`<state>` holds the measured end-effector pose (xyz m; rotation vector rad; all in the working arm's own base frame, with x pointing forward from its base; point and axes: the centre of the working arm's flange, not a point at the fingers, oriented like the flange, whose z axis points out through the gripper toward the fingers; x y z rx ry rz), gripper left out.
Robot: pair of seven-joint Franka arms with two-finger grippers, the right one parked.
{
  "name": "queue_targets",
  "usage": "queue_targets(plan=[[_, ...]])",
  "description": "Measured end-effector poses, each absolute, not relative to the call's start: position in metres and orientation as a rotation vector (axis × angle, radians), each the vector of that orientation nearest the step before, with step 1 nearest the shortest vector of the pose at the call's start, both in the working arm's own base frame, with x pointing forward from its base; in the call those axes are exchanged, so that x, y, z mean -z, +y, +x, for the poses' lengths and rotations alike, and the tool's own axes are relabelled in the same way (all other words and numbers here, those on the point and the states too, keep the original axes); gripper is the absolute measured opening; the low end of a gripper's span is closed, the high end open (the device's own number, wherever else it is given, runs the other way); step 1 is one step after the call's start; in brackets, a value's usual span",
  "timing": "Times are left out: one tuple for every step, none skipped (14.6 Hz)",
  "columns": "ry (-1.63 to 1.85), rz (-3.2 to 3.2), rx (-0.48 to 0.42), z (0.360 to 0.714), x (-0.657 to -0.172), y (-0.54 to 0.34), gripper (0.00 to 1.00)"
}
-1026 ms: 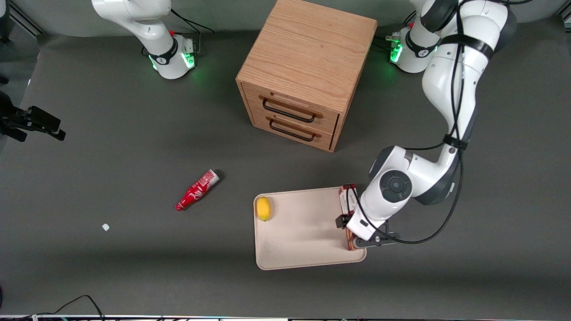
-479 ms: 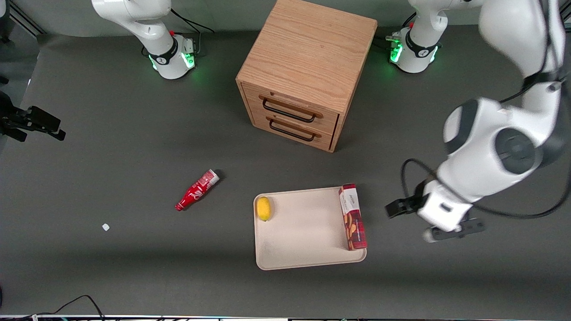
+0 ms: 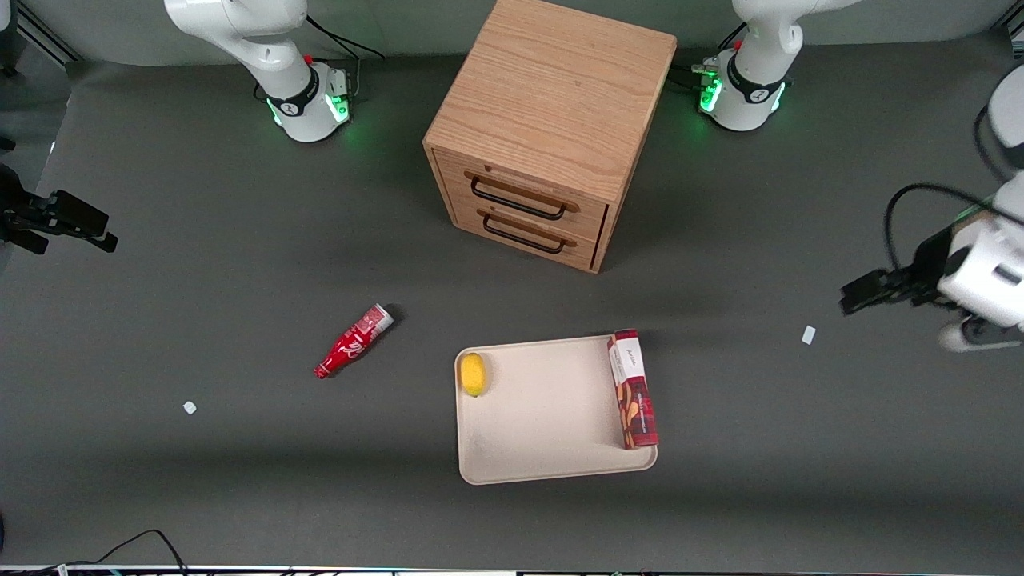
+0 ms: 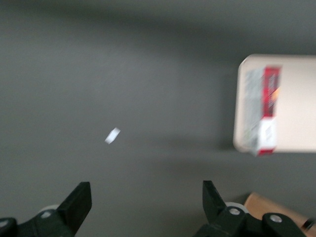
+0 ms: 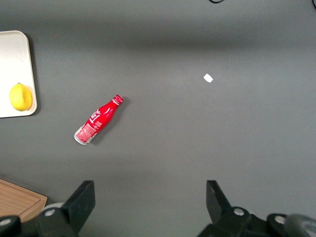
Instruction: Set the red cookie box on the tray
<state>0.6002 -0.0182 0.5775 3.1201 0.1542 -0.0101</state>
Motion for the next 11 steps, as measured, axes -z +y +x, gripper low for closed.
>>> queue_targets(plan=[[0.149,3.132,0.036,0.587,-0.585,-0.008,1.00],[0.148,3.140,0.045,0.577,-0.594,0.000,1.00],[0.141,3.147,0.043,0.568,-0.602,0.004,1.00],[0.128,3.153,0.039,0.561,-0.606,0.006,1.00],[0.119,3.158,0.043,0.555,-0.606,0.006,1.00],[0.112,3.162,0.054,0.550,-0.604,0.006,1.00],[0.107,3.165,0.062,0.547,-0.602,0.005,1.00],[0.102,3.166,0.069,0.545,-0.601,0.004,1.00],[0.096,3.167,0.071,0.544,-0.600,0.003,1.00],[0.087,3.168,0.074,0.543,-0.599,0.003,1.00],[0.075,3.168,0.074,0.542,-0.600,0.002,1.00]])
